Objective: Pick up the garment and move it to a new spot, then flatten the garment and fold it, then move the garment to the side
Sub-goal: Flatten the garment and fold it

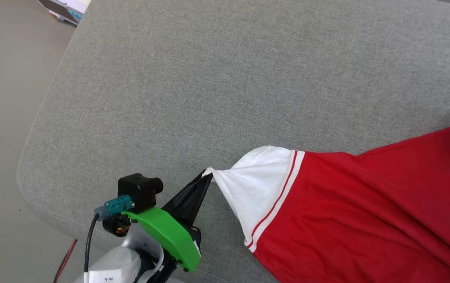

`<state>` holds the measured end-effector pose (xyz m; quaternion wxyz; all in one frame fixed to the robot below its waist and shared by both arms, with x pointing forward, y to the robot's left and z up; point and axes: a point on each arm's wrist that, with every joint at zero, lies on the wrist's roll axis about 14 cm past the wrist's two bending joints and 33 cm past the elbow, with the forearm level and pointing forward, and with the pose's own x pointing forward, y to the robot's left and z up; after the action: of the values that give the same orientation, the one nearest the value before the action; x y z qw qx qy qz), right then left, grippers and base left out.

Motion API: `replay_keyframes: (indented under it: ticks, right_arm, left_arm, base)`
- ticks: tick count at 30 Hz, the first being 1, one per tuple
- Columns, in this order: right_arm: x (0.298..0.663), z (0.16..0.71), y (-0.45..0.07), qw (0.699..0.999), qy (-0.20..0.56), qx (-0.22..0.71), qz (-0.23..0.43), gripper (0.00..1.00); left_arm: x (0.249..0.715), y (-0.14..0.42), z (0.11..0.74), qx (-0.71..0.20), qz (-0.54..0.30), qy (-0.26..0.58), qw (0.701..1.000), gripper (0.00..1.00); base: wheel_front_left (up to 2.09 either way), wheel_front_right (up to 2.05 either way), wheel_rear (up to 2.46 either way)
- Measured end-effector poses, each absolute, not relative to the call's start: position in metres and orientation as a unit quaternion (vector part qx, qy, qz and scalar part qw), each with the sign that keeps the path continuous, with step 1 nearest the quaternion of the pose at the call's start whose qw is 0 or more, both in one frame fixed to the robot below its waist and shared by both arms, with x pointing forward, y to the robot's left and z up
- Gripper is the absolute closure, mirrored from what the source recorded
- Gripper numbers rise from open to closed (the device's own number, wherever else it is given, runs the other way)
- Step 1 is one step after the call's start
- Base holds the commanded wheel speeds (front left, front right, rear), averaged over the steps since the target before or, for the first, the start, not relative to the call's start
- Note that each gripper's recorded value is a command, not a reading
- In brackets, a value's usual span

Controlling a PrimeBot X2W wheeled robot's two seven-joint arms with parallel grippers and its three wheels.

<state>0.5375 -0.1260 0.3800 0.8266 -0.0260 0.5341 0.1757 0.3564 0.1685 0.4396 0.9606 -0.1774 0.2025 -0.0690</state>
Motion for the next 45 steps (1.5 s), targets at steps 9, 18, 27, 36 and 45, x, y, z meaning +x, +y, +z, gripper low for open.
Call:
replay_keyframes:
  ticks: [9, 18, 27, 36, 45]
  right_arm:
    - [0.541, 0.429, -0.129, 0.874, 0.452, 0.015, 0.178, 1.00]
    - [0.531, 0.494, -0.159, 0.917, 0.364, 0.028, 0.160, 1.00]
    - [0.506, 0.570, -0.188, 0.952, 0.262, 0.048, 0.152, 1.00]
    - [0.468, 0.636, -0.212, 0.976, 0.160, 0.039, 0.141, 1.00]
    - [0.434, 0.693, -0.227, 0.988, 0.064, 0.038, 0.136, 1.00]
  left_arm:
    - [0.357, 0.179, 0.469, -0.160, -0.071, 0.159, 0.972, 1.00]
    - [0.359, 0.184, 0.512, -0.133, -0.089, 0.101, 0.982, 1.00]
    - [0.369, 0.184, 0.581, -0.115, -0.117, 0.012, 0.986, 1.00]
    - [0.379, 0.180, 0.666, -0.074, -0.145, -0.104, 0.981, 1.00]
    - [0.376, 0.175, 0.749, -0.037, -0.156, -0.227, 0.961, 1.00]
  base:
    - [0.00, 0.00, 0.00]
    - [0.00, 0.00, 0.00]
    - [0.00, 0.00, 0.00]
    - [0.00, 0.00, 0.00]
    - [0.00, 0.00, 0.00]
